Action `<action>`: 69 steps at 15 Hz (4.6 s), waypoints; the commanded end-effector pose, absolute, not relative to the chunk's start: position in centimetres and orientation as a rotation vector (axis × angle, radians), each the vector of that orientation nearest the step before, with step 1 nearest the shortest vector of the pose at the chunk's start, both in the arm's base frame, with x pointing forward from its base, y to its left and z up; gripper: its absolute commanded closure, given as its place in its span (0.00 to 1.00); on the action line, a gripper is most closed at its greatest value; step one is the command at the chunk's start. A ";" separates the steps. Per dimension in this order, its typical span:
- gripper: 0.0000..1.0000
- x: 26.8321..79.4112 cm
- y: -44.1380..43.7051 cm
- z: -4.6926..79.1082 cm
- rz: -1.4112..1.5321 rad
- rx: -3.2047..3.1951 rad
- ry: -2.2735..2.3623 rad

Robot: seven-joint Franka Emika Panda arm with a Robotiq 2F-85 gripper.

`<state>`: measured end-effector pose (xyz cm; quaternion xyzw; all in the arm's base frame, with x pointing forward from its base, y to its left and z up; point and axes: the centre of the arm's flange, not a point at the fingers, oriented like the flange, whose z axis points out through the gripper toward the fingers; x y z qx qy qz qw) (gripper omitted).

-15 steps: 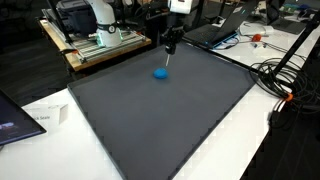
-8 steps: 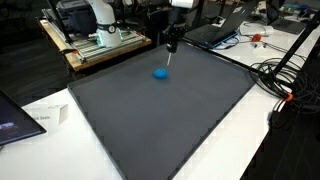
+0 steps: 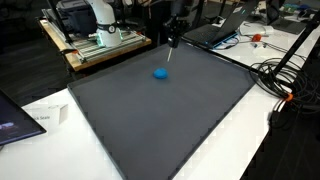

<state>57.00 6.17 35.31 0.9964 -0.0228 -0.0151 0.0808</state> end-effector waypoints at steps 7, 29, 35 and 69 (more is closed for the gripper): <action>0.97 62.1 5.8 35.5 -0.135 2.978 -0.126; 0.97 67.6 8.0 24.9 -0.378 2.915 -0.126; 0.97 66.8 11.1 23.1 -0.408 2.834 -0.141; 0.97 61.5 17.7 19.7 -0.174 2.480 -0.259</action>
